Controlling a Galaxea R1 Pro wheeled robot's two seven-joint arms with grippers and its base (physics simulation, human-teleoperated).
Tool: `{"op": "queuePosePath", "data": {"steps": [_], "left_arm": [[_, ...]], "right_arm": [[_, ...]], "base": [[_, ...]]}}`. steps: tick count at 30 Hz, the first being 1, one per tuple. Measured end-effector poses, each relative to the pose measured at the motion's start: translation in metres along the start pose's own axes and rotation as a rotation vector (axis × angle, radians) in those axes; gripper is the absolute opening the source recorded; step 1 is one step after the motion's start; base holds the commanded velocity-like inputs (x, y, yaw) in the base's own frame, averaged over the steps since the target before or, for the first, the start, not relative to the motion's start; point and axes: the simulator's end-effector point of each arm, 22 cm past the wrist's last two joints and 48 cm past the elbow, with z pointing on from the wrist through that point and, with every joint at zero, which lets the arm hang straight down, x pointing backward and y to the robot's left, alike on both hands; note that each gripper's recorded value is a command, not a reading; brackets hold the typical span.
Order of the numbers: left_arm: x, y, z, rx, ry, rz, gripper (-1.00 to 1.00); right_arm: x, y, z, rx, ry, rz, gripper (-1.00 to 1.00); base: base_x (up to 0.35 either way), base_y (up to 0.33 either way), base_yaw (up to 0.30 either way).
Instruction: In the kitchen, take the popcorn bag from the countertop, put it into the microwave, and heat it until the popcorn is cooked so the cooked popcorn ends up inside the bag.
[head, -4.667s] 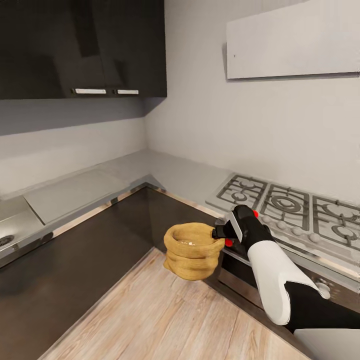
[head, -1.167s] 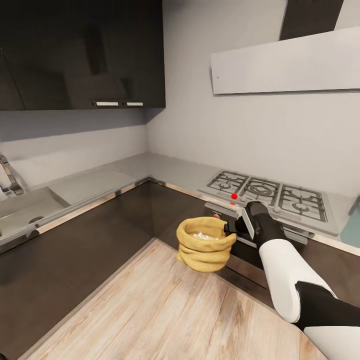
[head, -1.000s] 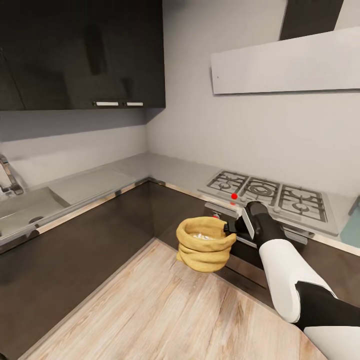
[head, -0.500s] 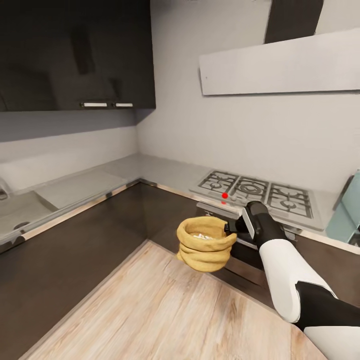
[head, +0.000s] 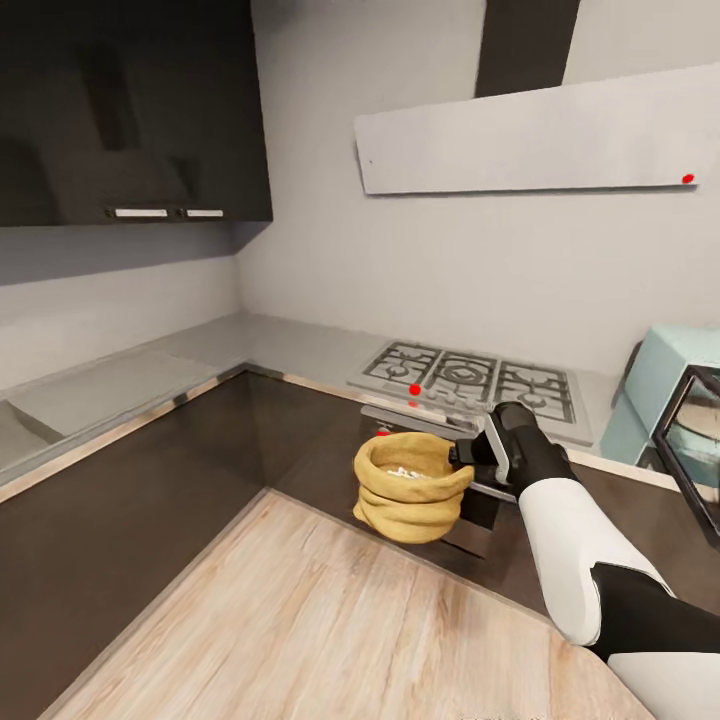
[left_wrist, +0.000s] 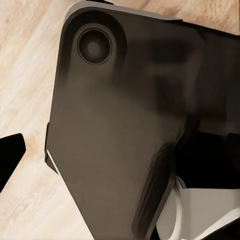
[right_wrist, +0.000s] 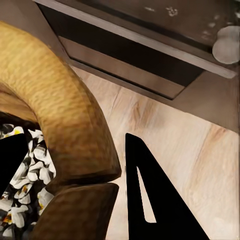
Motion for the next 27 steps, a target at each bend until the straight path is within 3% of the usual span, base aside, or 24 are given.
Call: {"op": "queuePosePath", "data": {"steps": [27], "left_arm": [[-0.0058,-0.0016,0.0,0.005,-0.016,0.001,1.0]], "right_arm": [[-0.0053,0.0002,-0.0102,-0.001,-0.017,-0.001,-1.0]], "base": [[0.0,0.0,-0.224]]}}
